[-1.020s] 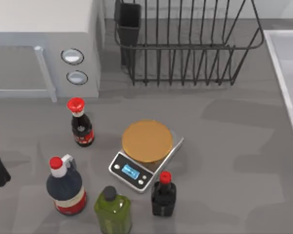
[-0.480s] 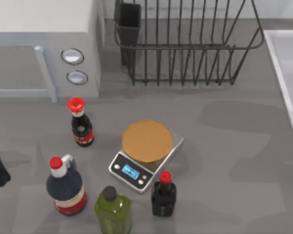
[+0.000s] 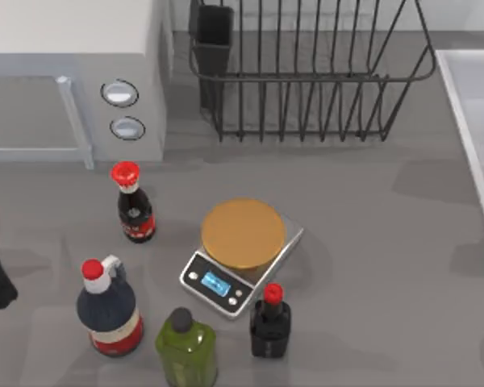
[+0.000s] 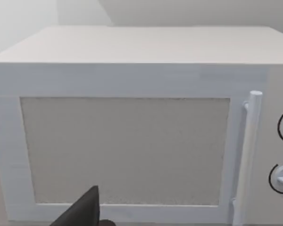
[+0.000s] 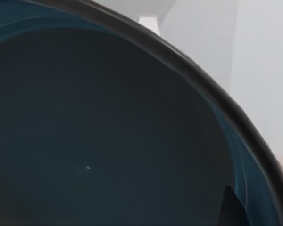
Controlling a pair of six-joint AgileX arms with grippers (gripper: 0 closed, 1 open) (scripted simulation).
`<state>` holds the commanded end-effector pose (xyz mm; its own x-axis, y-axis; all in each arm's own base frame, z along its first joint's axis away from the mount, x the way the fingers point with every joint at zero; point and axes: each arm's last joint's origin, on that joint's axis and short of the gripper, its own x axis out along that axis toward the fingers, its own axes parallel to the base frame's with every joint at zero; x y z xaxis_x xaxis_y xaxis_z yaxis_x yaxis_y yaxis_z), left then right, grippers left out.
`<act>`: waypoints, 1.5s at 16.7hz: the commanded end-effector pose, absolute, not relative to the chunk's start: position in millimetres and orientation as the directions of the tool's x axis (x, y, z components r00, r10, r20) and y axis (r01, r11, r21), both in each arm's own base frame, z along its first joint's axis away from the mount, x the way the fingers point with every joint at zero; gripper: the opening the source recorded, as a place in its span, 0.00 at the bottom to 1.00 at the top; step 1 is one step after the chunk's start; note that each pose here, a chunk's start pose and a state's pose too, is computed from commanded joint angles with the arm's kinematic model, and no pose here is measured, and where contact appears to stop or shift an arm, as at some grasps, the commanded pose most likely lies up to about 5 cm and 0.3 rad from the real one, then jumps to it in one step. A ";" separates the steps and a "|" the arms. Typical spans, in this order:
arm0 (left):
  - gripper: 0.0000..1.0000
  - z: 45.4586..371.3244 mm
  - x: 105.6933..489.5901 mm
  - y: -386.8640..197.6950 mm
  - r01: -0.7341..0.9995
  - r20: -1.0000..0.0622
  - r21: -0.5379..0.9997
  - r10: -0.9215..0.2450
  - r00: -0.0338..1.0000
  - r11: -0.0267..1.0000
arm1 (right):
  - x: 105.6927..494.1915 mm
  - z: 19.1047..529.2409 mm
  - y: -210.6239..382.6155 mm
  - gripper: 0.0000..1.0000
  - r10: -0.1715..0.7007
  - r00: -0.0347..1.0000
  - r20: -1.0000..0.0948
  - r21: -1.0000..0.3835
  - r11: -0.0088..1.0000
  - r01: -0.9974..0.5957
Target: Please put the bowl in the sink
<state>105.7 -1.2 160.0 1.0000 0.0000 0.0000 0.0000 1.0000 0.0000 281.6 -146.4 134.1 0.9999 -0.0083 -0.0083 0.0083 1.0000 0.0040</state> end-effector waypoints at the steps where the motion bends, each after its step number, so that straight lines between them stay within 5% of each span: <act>1: 1.00 160.0 105.7 -1.2 0.000 0.000 0.000 0.000 1.000 1.000 | 281.0 120.7 -146.3 0.00 -0.009 1.000 -0.003 0.001 1.000 0.009; 13: 1.00 160.0 105.7 -1.2 0.000 0.000 0.000 0.000 1.000 1.000 | 267.1 59.0 -136.4 0.00 -0.010 1.000 0.000 0.000 1.000 0.010; 25: 1.00 160.0 105.7 -1.2 0.000 0.000 0.000 0.000 1.000 1.000 | 267.1 59.0 -136.4 0.90 -0.010 1.000 0.000 0.000 1.000 0.010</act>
<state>105.7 -1.2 160.0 1.0000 0.0000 0.0000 0.0000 1.0000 0.0000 267.1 -136.4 59.0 0.9999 -0.0100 0.0000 0.0100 0.9999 0.0000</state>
